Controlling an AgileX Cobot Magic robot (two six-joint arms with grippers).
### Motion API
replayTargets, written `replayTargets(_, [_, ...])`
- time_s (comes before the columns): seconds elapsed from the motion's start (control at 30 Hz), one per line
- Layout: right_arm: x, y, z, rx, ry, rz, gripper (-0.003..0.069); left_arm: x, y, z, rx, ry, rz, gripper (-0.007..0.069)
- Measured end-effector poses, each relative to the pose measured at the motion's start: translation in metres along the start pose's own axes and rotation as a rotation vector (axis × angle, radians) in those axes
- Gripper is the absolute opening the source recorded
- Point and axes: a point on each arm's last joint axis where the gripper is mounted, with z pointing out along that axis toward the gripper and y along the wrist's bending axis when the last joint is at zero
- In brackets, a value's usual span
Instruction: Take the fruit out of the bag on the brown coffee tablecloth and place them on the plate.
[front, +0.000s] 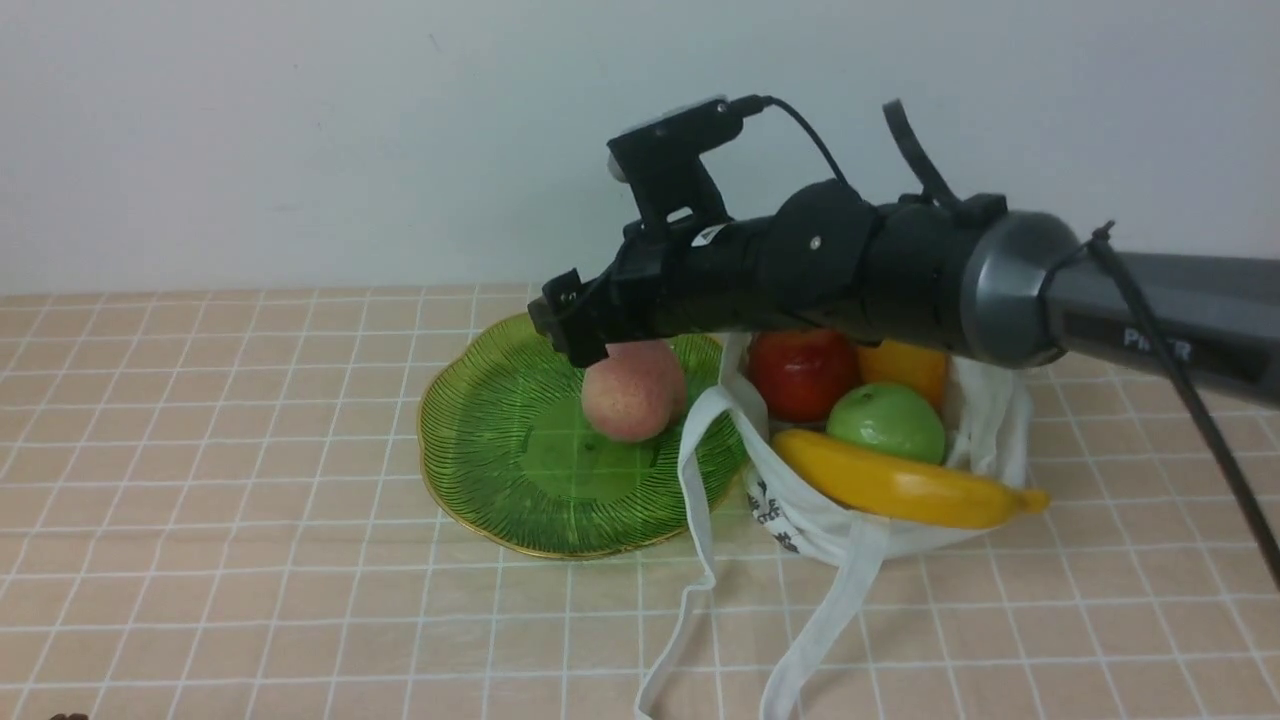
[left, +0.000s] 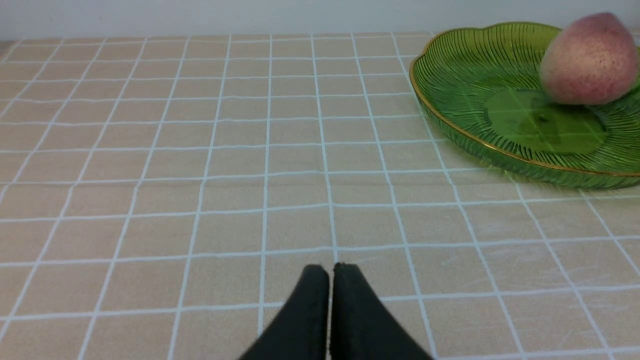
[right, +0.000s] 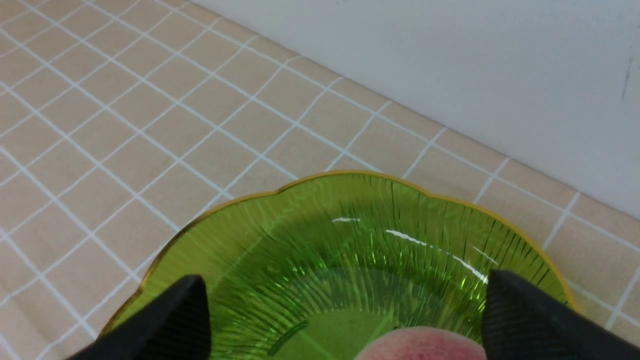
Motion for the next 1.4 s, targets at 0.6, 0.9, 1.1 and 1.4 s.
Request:
replayTargets(0.6, [-0.043,0.003,-0.269,-0.11,0.219,-0.033,-0.0003,0.0,0.0,0.0,0.0,0.0,0.0,-0.0008])
replayTargets(0.9, [0.047,0.022,-0.325,0.042,-0.011,0.019,-0.0013,0.0,0.0,0.0,0.0,0.0,0.0,-0.0008])
replayTargets(1.1, [0.099,0.012,-0.326,0.256,-0.304,0.01,-0.0013,0.0,0.0,0.0,0.0,0.0,0.0,-0.0008])
replayTargets(1.4, [0.113,0.006,-0.324,0.344,-0.41,0.016,-0.0013,0.0,0.0,0.0,0.0,0.0,0.0,-0.0008])
